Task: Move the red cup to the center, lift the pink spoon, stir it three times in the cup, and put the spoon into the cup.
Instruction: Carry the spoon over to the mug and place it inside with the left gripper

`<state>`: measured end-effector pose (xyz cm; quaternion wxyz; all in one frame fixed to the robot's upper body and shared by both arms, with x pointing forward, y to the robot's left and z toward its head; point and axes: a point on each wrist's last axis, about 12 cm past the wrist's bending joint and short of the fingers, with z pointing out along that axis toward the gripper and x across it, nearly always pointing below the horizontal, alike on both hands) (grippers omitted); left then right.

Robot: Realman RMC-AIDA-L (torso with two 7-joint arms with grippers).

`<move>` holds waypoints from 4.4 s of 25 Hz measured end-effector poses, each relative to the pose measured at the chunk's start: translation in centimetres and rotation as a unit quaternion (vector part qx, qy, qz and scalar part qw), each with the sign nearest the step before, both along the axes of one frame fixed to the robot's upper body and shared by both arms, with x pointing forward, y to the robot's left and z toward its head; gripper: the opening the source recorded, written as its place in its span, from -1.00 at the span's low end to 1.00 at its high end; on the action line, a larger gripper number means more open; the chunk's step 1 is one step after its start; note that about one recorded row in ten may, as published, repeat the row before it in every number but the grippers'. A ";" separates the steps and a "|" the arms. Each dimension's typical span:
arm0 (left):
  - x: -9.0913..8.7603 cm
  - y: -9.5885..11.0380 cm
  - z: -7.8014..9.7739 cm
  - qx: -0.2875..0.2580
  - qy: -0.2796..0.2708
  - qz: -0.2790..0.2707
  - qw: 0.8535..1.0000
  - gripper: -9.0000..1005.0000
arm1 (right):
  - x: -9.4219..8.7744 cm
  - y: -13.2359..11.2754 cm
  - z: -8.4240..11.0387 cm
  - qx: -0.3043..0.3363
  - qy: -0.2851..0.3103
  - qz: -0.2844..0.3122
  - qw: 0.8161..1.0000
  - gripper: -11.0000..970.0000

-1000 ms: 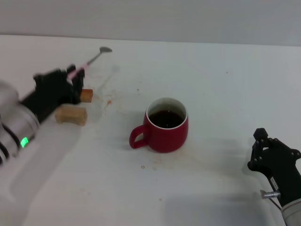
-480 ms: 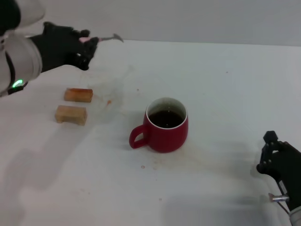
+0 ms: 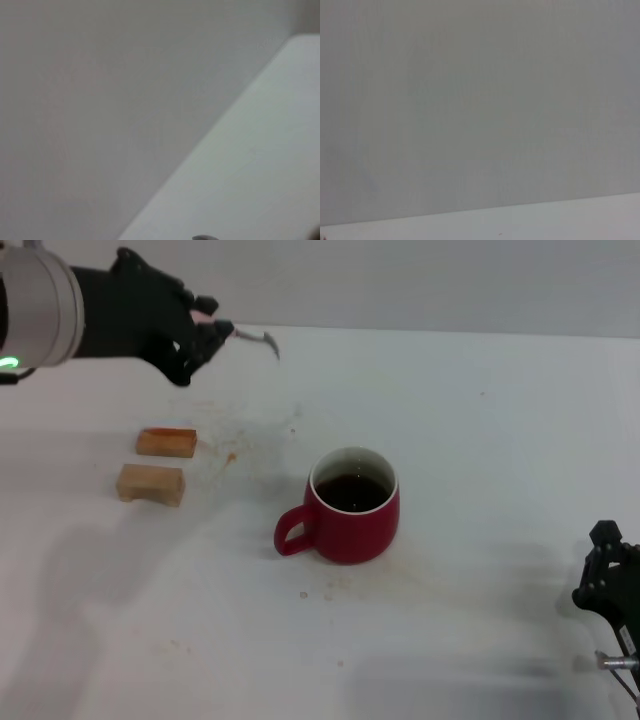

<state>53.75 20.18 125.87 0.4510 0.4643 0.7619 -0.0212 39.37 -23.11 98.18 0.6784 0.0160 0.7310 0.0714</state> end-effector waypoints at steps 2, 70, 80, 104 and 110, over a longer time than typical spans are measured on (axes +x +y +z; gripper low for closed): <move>-0.3 -0.6 0.0 0.018 0.015 -0.013 1.000 -0.64 | 0.0 -0.2 0.0 0.001 -0.001 -0.007 1.000 -0.98; 0.4 -6.1 -2.4 0.113 0.108 -0.151 0.976 -0.64 | 0.4 -2.6 -0.4 -0.005 0.010 -0.084 0.996 -0.98; 1.6 -7.4 -3.8 0.111 0.104 -0.154 0.976 -0.64 | 0.2 -2.7 -0.4 -0.008 0.011 -0.084 0.996 -0.98; -0.4 -7.6 -5.3 0.136 0.099 -0.139 0.976 -0.64 | 0.1 -2.7 -0.5 -0.016 0.012 -0.070 0.997 -0.98; 0.5 -7.9 -5.4 0.135 0.080 -0.129 0.979 -0.64 | -0.1 -2.6 -0.6 -0.014 0.015 -0.070 0.997 -0.98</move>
